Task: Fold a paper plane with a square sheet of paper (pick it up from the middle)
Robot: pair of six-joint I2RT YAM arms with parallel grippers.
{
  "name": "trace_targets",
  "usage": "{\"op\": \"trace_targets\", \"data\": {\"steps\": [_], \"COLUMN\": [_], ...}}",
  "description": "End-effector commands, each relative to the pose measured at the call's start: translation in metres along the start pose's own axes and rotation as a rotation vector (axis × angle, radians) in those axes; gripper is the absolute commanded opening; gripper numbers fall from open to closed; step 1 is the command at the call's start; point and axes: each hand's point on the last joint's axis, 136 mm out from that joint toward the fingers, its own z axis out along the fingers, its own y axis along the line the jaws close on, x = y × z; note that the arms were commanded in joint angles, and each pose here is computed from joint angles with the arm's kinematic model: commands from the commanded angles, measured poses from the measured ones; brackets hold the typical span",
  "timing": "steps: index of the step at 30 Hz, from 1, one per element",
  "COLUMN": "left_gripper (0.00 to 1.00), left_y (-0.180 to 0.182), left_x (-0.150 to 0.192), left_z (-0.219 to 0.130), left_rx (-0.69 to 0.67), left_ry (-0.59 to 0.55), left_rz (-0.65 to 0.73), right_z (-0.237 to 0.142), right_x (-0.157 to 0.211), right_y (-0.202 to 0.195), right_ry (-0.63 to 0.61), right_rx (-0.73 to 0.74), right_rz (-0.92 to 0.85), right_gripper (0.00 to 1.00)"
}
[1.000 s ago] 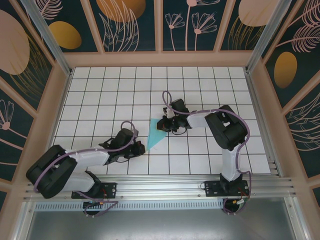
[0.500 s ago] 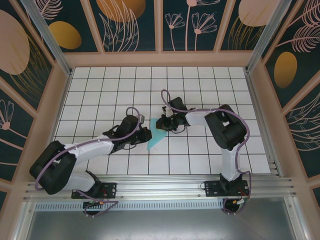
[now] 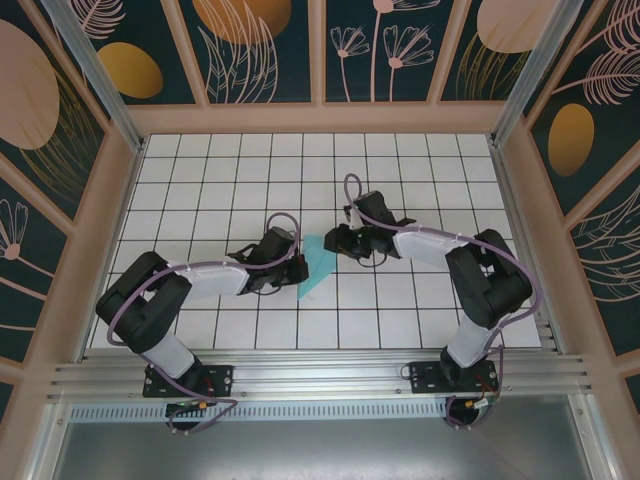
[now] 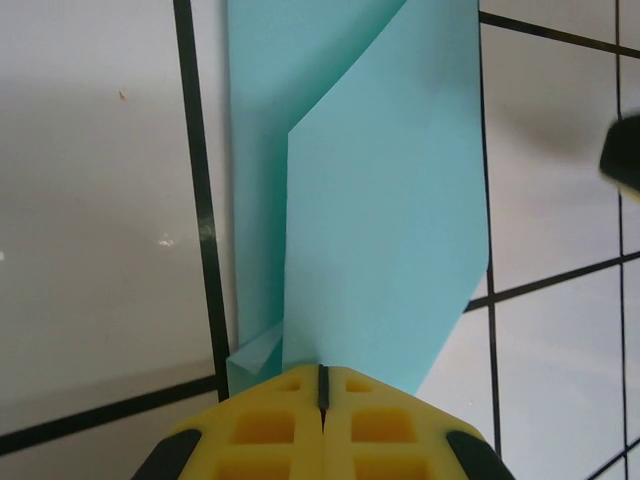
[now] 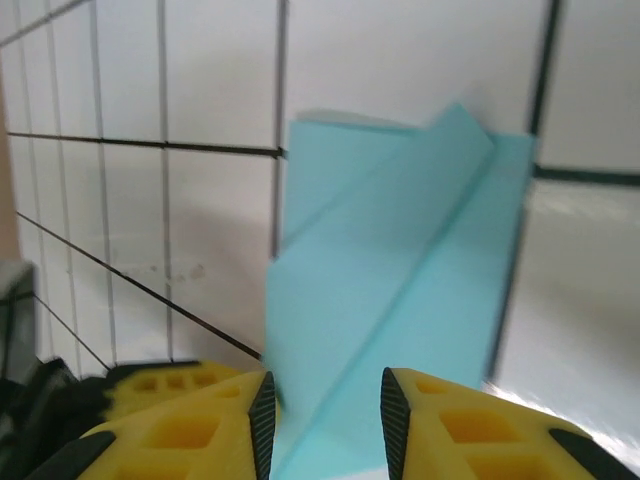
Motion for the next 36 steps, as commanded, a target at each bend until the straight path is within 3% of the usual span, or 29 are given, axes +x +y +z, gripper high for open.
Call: {"op": "trace_targets", "data": {"steps": [1,6,19,29,36], "left_gripper": [0.05,0.06,0.06,0.11,0.18], "left_y": [0.001,-0.001,0.0,-0.02,-0.002], "left_x": [-0.006,-0.004,0.007,-0.018,-0.033], "left_z": [0.002,0.004,0.013,-0.008,-0.019], "left_rx": [-0.022,-0.012,0.013,0.035,-0.092], "left_ry": [-0.017,-0.005,0.046,-0.045,-0.116], "left_rz": [0.033,0.05,0.046,0.07,0.065], "right_z": [0.0,0.007,0.023,0.022,0.024], "right_x": [0.011,0.017,0.027,0.024,0.022], "right_y": [-0.018,-0.02,-0.03,-0.017,-0.019], "right_ry": [0.006,0.025,0.062,0.051,0.044], "right_rx": [0.037,0.012,0.006,-0.056,-0.049], "right_rz": [0.062,0.092,0.137,0.128,0.138], "right_gripper": [0.4,0.44,0.43,0.39,0.39]}}
